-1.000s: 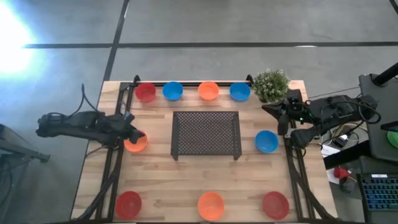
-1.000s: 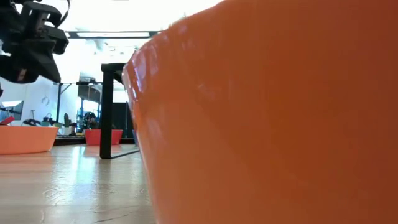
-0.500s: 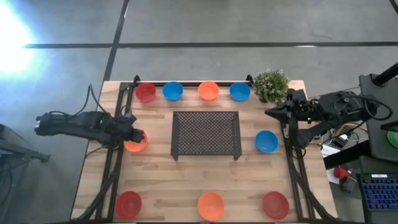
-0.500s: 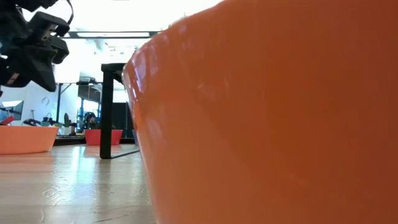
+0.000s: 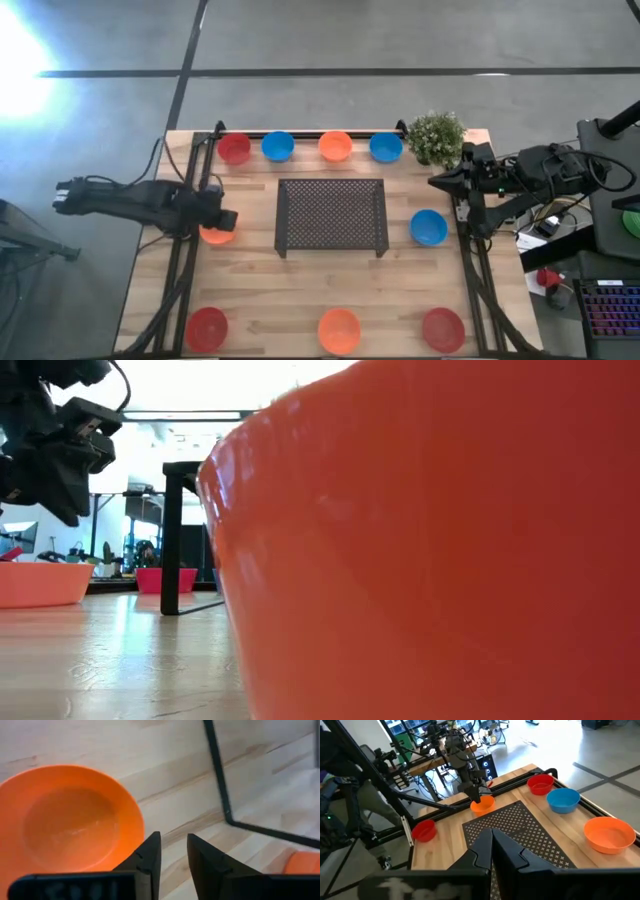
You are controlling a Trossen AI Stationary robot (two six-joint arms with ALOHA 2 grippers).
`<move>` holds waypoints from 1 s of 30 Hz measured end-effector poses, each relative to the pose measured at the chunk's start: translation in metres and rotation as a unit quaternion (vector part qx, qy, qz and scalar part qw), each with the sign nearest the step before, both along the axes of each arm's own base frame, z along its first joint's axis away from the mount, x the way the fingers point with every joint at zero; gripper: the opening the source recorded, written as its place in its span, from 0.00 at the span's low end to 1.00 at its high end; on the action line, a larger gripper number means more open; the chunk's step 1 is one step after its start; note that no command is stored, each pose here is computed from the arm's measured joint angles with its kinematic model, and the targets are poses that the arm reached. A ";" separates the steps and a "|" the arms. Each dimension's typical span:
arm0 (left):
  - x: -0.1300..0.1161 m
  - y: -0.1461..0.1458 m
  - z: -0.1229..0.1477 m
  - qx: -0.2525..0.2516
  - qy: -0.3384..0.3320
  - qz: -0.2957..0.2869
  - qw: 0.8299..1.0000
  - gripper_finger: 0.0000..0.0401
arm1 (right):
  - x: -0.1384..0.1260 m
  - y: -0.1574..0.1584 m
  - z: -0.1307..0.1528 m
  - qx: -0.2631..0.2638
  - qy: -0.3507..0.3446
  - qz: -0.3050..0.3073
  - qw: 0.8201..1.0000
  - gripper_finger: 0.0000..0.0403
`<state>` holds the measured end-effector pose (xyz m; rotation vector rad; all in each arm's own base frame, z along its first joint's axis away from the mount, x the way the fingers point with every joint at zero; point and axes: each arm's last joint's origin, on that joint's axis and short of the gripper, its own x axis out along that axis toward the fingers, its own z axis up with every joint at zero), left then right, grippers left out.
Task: Pick & Place Mini bowls
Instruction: Put the left orange bowl on the shelf
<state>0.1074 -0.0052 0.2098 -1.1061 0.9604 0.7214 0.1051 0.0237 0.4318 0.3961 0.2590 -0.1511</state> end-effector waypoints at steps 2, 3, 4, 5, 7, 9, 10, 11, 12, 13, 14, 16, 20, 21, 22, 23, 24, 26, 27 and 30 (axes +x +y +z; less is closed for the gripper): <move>0.003 0.000 -0.003 0.001 0.014 -0.001 1.000 0.22 | 0.000 0.000 0.000 -0.008 0.001 0.002 1.000 0.02; 0.004 0.000 -0.004 0.002 0.021 -0.002 1.000 0.22 | 0.000 0.000 0.000 -0.013 0.001 0.004 1.000 0.02; 0.006 0.000 -0.005 0.002 0.029 -0.002 1.000 0.22 | 0.000 0.000 0.000 -0.019 0.002 0.006 1.000 0.02; 0.007 0.000 -0.006 0.003 0.035 -0.002 0.999 0.22 | 0.000 0.000 0.000 -0.023 0.002 0.007 1.000 0.02; 0.010 -0.001 -0.009 0.004 0.048 -0.002 0.999 0.22 | 0.000 0.000 0.000 -0.027 0.002 0.008 1.000 0.02; 0.012 -0.001 -0.011 0.005 0.059 -0.002 0.998 0.22 | 0.000 0.000 0.000 -0.028 0.002 0.008 1.000 0.02; 0.014 -0.001 -0.012 0.005 0.062 -0.002 0.998 0.22 | 0.000 0.000 0.000 -0.028 0.002 0.008 1.000 0.02; 0.015 -0.001 -0.013 0.005 0.063 -0.002 0.998 0.22 | 0.000 0.000 0.000 -0.028 0.002 0.008 1.000 0.02; 0.017 -0.001 -0.014 0.005 0.068 -0.002 0.998 0.22 | 0.000 0.000 0.000 -0.028 0.002 0.008 1.000 0.02; 0.018 -0.001 -0.015 0.005 0.073 -0.002 0.997 0.22 | 0.000 0.000 0.000 -0.028 0.002 0.008 1.000 0.02; 0.019 -0.001 -0.017 0.005 0.079 -0.002 0.997 0.22 | -0.001 0.000 0.000 -0.028 0.001 0.008 1.000 0.02; 0.021 -0.001 -0.019 0.006 0.088 -0.001 0.996 0.22 | -0.002 -0.001 0.000 -0.027 0.000 0.008 1.000 0.02; 0.027 -0.002 -0.023 0.004 0.093 0.005 0.996 0.22 | -0.004 -0.001 0.001 -0.027 -0.004 0.008 1.000 0.02; 0.028 -0.002 -0.023 0.004 0.092 0.005 0.996 0.22 | -0.004 -0.001 0.001 -0.026 -0.004 0.008 1.000 0.02; 0.029 -0.002 -0.024 0.004 0.091 0.005 0.996 0.22 | -0.004 -0.001 0.001 -0.026 -0.004 0.008 1.000 0.02; 0.030 -0.002 -0.024 0.004 0.092 0.005 0.996 0.22 | -0.005 -0.002 0.001 -0.026 -0.006 0.008 1.000 0.02; 0.030 -0.002 -0.025 0.004 0.093 0.005 0.996 0.22 | -0.006 -0.002 0.002 -0.025 -0.007 0.008 1.000 0.02; 0.032 -0.002 -0.025 0.004 0.094 0.005 0.996 0.22 | -0.006 -0.002 0.002 -0.025 -0.007 0.008 1.000 0.02; 0.032 -0.002 -0.026 0.004 0.097 0.005 0.995 0.22 | -0.007 -0.002 0.002 -0.025 -0.009 0.008 1.000 0.02; 0.034 -0.002 -0.028 0.007 0.107 0.004 0.994 0.22 | -0.008 -0.003 0.002 -0.024 -0.010 0.008 1.000 0.02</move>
